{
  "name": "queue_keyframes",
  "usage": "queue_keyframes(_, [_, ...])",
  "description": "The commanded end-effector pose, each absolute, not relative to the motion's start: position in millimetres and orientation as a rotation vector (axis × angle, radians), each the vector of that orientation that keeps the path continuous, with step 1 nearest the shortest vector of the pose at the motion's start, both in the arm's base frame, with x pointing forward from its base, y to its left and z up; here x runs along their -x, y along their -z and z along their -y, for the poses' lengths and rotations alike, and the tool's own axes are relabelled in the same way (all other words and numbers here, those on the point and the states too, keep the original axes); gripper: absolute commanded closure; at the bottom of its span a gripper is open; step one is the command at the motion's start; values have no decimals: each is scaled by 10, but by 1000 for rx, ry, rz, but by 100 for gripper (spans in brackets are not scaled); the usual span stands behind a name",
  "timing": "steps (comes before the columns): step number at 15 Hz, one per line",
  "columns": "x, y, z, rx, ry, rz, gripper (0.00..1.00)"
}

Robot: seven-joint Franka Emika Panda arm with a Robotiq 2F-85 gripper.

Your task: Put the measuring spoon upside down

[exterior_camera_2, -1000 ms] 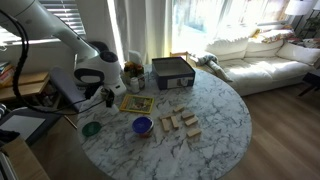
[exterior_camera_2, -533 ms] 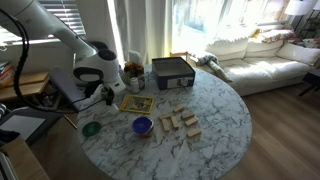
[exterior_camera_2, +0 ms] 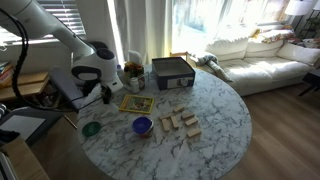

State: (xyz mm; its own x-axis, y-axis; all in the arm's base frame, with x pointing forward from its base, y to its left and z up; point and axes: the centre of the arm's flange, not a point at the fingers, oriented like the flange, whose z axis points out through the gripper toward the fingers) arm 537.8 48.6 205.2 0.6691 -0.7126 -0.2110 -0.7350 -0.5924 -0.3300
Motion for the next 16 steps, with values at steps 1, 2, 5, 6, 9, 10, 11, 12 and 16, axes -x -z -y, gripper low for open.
queue_keyframes(1, [-5388,-2238,-460,2468,-81,-1172,0])
queue_keyframes(2, [-5397,-2319,-419,2454,-72,-1178,0])
queue_keyframes(5, [-5410,-2572,-203,2410,-60,-1183,0])
queue_keyframes(6, [-5394,-2660,-114,2401,-26,-1187,0])
queue_keyframes(9, [-5473,-2621,-158,2412,-1,-1188,0])
queue_keyframes(10, [-5471,-2654,-133,2408,3,-1191,0])
queue_keyframes(11, [-5467,-2664,-132,2407,4,-1190,0])
queue_keyframes(12, [-5464,-2661,-137,2408,2,-1189,0])
queue_keyframes(16, [-5536,-2496,120,2354,-71,-1269,0])
